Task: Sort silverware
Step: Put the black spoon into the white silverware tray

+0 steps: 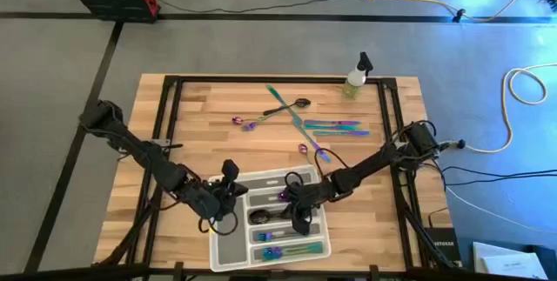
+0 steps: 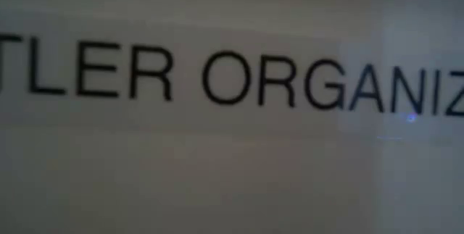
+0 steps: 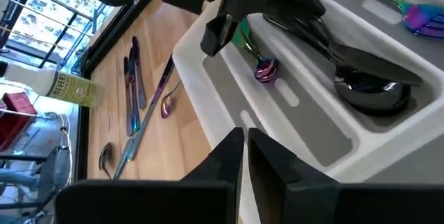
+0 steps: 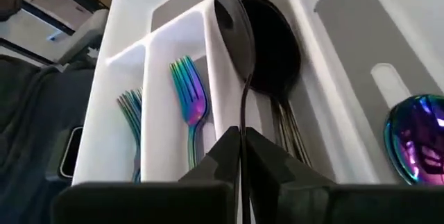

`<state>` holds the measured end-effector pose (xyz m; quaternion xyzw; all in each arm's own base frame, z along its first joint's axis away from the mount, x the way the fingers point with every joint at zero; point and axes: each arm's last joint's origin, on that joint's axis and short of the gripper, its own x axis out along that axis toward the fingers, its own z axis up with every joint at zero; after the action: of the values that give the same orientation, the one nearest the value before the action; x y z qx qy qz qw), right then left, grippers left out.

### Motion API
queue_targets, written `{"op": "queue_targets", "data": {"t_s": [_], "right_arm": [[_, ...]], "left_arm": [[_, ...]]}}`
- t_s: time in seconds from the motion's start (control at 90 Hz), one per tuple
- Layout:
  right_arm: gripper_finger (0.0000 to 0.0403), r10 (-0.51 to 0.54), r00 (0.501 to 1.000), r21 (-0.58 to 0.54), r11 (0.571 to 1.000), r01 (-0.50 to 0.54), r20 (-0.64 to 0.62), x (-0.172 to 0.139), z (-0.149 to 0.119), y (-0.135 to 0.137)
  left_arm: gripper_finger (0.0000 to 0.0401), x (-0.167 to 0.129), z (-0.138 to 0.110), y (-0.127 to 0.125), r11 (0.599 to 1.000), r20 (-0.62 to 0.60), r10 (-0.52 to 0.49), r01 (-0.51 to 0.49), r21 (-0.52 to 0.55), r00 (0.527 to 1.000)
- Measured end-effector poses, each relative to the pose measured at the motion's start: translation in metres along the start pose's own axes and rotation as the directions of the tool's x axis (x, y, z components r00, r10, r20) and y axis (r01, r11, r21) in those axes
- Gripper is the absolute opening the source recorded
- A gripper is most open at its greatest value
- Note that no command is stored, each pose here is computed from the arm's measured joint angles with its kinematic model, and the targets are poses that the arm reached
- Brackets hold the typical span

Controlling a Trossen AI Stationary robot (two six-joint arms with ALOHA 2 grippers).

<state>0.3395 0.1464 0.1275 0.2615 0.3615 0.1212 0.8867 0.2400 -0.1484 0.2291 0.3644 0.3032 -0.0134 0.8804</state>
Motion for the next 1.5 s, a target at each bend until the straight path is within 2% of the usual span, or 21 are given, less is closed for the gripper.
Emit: {"op": "queue_targets", "data": {"t_s": [0.3,0.678,0.889,1.033,1.211,1.322,1.5], "right_arm": [[0.0007,-0.039,0.999,0.015,0.999,0.039,-0.02,0.0,-0.003,-0.003],[0.0079,-0.077,0.997,0.014,0.997,0.077,0.015,0.0,-0.001,-0.004],[0.0103,-0.08,0.996,-0.155,0.984,0.085,0.04,0.001,0.001,0.003],[0.0104,-0.12,0.992,-0.359,0.925,0.126,0.041,0.003,0.006,0.026],[0.0104,-0.229,0.972,-0.602,0.77,0.213,0.052,0.002,0.008,0.05],[0.0104,-0.316,0.944,-0.64,0.706,0.303,0.099,0.0,0.011,0.055],[0.0104,-0.374,0.925,-0.651,0.688,0.321,0.062,0.0,0.013,0.053]], "left_arm": [[0.0007,0.0,0.0,0.0,1.0,0.0,0.0,0.0,0.0,1.0],[0.0007,0.0,0.0,0.0,1.0,0.0,0.0,0.0,0.0,1.0],[0.0007,0.0,0.0,0.0,1.0,0.0,0.0,0.0,0.0,1.0],[0.0007,0.0,0.0,0.0,1.0,0.0,0.0,0.0,0.001,1.0],[0.0007,0.0,0.0,0.0,1.0,-0.001,-0.001,0.001,0.0,1.0],[0.0007,0.0,0.0,0.0,1.0,-0.001,-0.001,0.001,-0.004,1.0],[0.0007,0.0,0.0,0.0,1.0,-0.001,-0.001,0.001,-0.003,1.0]]}}
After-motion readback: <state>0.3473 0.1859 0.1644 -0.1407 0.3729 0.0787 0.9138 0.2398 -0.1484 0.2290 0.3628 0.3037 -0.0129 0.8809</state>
